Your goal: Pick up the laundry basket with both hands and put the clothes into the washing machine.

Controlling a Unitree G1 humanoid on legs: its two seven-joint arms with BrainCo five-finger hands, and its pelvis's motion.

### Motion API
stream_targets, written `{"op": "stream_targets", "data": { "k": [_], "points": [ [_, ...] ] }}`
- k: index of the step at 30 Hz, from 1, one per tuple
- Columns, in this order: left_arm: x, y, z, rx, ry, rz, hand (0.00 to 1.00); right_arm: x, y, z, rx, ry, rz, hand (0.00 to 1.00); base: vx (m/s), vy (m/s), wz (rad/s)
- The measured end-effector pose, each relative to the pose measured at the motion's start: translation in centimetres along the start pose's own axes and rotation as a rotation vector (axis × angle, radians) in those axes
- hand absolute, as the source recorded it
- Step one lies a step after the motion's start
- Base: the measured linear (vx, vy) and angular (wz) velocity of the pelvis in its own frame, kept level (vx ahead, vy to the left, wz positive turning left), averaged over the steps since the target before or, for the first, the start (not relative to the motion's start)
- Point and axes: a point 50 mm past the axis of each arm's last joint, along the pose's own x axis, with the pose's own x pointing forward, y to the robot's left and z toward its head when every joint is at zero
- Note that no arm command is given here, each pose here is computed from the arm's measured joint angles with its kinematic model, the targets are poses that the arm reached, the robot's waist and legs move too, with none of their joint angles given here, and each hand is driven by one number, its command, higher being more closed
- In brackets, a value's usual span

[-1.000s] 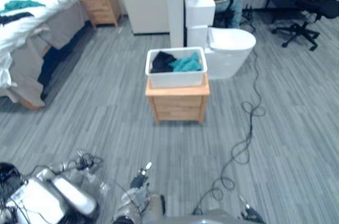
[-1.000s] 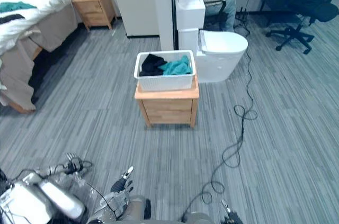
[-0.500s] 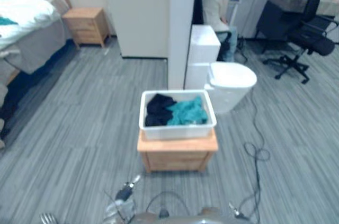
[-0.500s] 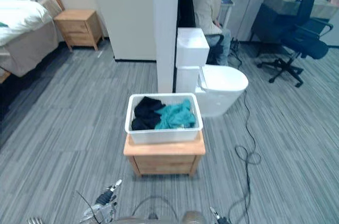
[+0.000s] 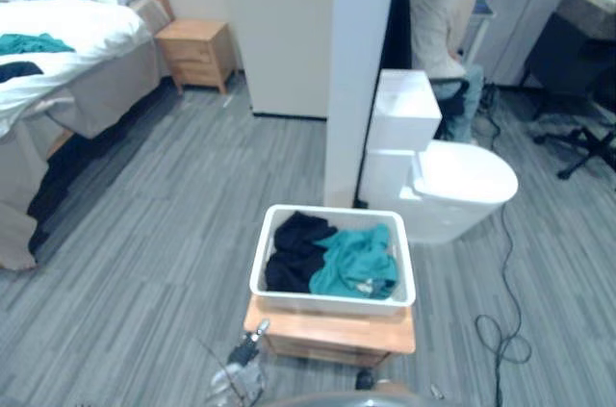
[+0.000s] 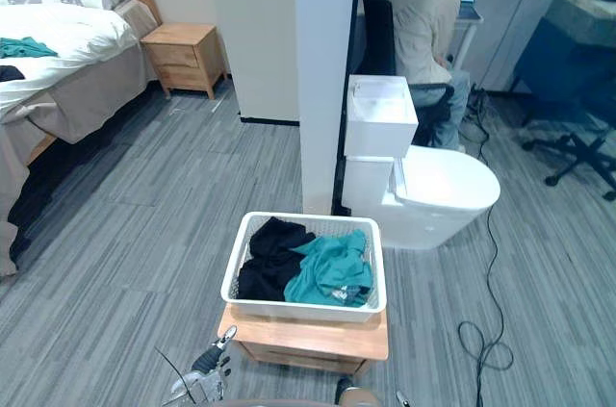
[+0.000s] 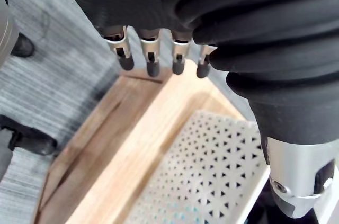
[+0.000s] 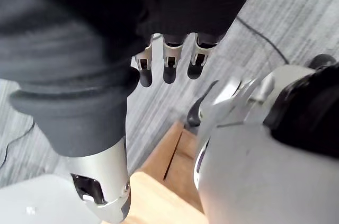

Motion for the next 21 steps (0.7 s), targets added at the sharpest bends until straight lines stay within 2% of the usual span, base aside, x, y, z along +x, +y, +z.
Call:
{"op": "stream_targets", "data": {
  "k": [7, 10, 12, 14, 15, 21],
  "points": [
    [-0.1, -0.4, 0.8, 0.043, -0.057, -0.016, 0.00, 0.1, 1.7, 3.4, -0.043, -0.130, 0.051, 0.00, 0.02, -0.029, 0.06],
    [-0.9, -1.3, 0.8, 0.069, -0.111, -0.058, 0.00, -1.0, 2.6, 7.5, -0.061, -0.325, 0.105, 0.00, 0.01, 0.196, -0.41],
    [-2.0, -0.8, 2.2, 0.065, -0.212, -0.076, 0.00, -2.4, 4.0, 9.6, -0.064, -0.454, 0.147, 0.00, 0.13, 0.287, -0.54],
    [-3.6, -0.6, 5.8, 0.047, -0.395, -0.106, 0.00, -4.5, 5.2, 12.1, -0.089, -0.608, 0.185, 0.00, 0.18, 0.257, -0.41],
    [-3.8, -0.6, 6.1, 0.038, -0.411, -0.107, 0.00, -4.7, 5.4, 12.4, -0.096, -0.623, 0.190, 0.00, 0.14, 0.188, -0.42],
    [-5.0, -0.3, 9.9, -0.004, -0.564, -0.134, 0.00, -9.1, 8.9, 16.8, -0.486, -0.919, 0.230, 0.00, 0.17, 0.092, -0.16]
  ]
}}
